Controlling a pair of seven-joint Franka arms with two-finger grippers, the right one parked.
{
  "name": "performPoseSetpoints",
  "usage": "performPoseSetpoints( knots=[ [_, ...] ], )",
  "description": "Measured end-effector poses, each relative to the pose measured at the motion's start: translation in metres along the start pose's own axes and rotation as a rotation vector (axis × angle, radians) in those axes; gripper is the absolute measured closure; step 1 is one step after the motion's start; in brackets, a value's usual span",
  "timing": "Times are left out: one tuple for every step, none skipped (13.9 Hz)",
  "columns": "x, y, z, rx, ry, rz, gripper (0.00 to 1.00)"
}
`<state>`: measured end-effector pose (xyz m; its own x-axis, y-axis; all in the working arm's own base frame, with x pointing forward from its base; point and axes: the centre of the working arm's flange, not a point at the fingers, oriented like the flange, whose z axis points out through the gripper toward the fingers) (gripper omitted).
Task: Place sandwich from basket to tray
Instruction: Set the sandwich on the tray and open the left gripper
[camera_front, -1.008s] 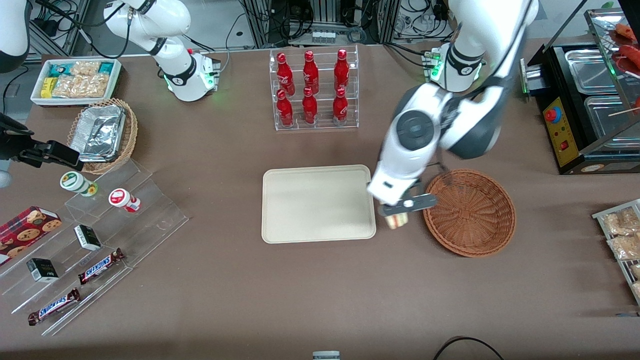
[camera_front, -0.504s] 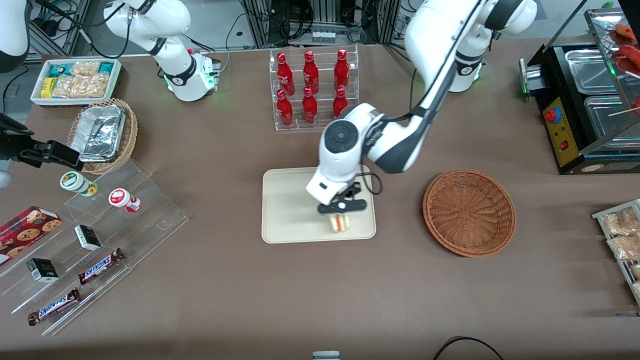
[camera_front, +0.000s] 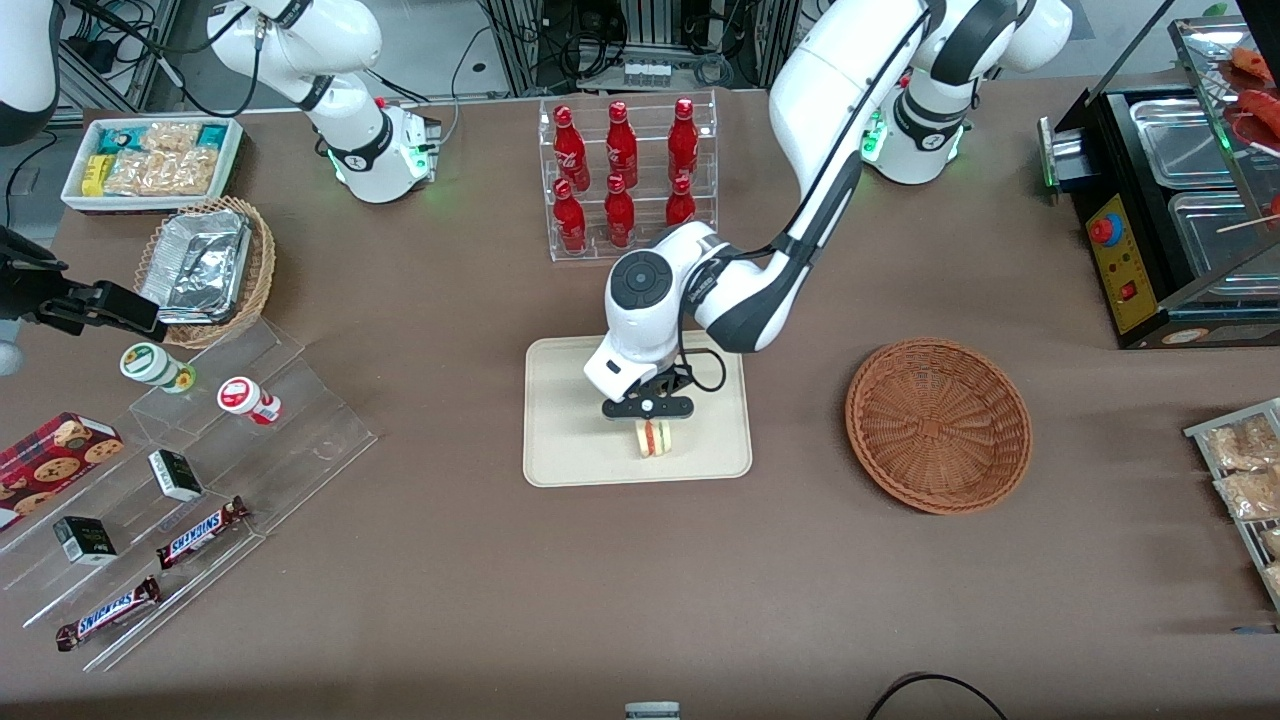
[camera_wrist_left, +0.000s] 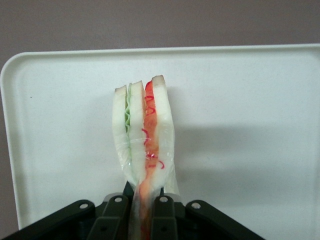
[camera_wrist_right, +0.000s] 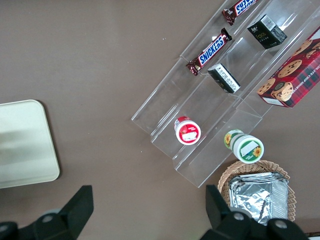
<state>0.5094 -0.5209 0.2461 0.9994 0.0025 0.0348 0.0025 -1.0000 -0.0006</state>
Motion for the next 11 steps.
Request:
performPoseSetpoints(
  knots=[
    [-0.003,0.002,0.004,0.001,0.0,0.009,0.84],
    [-0.005,0.005,0.005,0.001,0.0,0.016,0.84],
    [-0.007,0.007,0.005,0.001,0.0,0.023,0.84],
    [-0.009,0.009,0.006,0.002,0.0,0.03,0.84],
    [-0.011,0.011,0.007,0.003,-0.002,0.036,0.84],
    [-0.014,0.012,0.008,0.004,-0.003,0.048,0.84],
    [-0.015,0.013,0.009,0.005,-0.004,0.064,0.84],
    [-0.015,0.013,0.011,0.006,-0.005,0.079,0.84],
    [-0.015,0.013,0.012,0.008,-0.007,0.087,0.84],
    [-0.016,0.014,0.014,0.01,-0.009,0.093,0.84],
    [-0.018,0.015,0.016,0.011,-0.011,0.098,0.85]
  ],
)
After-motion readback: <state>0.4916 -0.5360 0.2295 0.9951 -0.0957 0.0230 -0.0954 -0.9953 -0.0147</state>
